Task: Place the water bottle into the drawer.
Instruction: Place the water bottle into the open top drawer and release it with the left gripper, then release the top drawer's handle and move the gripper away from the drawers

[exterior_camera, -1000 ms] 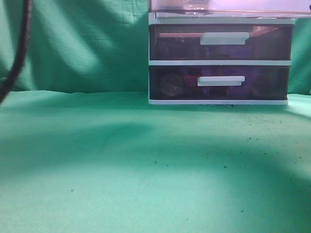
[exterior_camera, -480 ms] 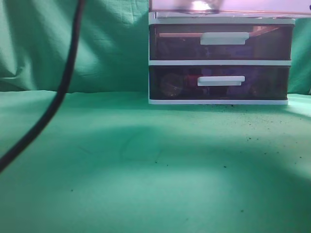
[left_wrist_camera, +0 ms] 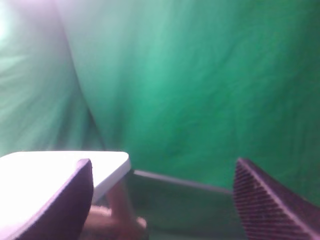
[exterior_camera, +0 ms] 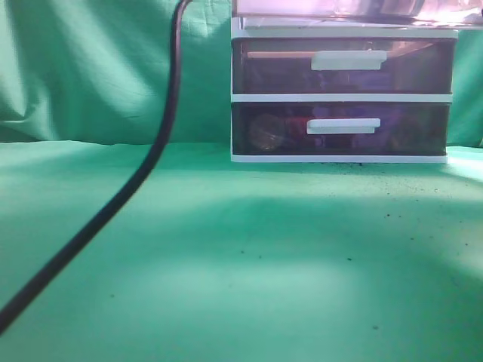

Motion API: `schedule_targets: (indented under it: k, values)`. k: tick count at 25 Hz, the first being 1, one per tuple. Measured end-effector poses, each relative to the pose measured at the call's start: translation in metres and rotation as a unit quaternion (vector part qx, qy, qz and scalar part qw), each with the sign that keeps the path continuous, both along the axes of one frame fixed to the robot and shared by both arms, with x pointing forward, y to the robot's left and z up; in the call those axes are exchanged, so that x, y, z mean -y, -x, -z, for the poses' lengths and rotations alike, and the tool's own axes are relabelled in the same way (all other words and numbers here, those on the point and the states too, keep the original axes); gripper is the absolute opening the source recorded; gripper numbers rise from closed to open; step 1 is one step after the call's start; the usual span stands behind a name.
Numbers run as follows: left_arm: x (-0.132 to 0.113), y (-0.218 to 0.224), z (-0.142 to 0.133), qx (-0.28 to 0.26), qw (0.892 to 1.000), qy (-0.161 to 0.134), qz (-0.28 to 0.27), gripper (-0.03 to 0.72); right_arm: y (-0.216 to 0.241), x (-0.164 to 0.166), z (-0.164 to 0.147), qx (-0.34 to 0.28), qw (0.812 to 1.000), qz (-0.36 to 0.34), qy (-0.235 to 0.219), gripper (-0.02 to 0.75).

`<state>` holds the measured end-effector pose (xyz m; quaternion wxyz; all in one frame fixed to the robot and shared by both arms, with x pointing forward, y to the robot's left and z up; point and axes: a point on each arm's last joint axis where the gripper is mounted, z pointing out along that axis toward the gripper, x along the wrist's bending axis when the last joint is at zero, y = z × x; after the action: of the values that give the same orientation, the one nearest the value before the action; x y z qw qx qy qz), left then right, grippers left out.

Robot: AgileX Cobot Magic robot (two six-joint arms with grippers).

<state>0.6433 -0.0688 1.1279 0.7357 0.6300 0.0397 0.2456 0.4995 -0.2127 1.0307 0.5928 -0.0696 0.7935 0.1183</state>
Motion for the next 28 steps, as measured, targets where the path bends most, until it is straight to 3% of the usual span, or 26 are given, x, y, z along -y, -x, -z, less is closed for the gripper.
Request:
schedule_targets:
  k: [1,2,3,4,8,11,17,22,28]
  values:
    - [0.000,0.000,0.000,0.000,1.000,0.000,0.000,0.543,0.000,0.000,0.000,0.000,1.000,0.000,0.000,0.094]
    - [-0.003,0.000,-0.002,-0.009,1.000,-0.022,-0.011,0.543,0.000,0.000,0.000,0.001,1.000,0.000,0.000,0.094]
    - [-0.007,-0.001,-0.005,-0.030,0.998,-0.043,-0.023,0.486,0.000,0.000,0.000,0.002,1.000,0.000,-0.001,0.094]
    - [-0.016,-0.001,-0.010,-0.050,0.995,-0.083,-0.025,0.392,0.000,0.000,-0.001,0.004,1.000,0.001,-0.002,0.094]
    - [-0.045,0.012,-0.031,-0.100,0.986,-0.109,0.075,0.085,0.000,0.000,-0.002,0.008,1.000,0.002,-0.004,0.094]
    - [-0.074,0.019,-0.053,-0.155,0.975,-0.102,0.124,0.000,-0.004,-0.001,-0.009,0.018,1.000,0.002,-0.009,0.094]
    - [-0.140,0.021,-0.080,-0.235,0.952,-0.106,0.161,0.000,-0.017,-0.007,-0.034,0.041,0.999,-0.004,-0.010,0.094]
    - [-0.172,0.018,-0.094,-0.236,0.957,-0.100,0.138,0.000,-0.049,-0.020,-0.041,0.036,0.999,-0.011,-0.001,0.094]
    - [-0.177,0.032,-0.111,-0.220,0.960,-0.099,0.140,0.000,-0.104,-0.027,-0.038,0.051,0.998,-0.002,0.027,0.094]
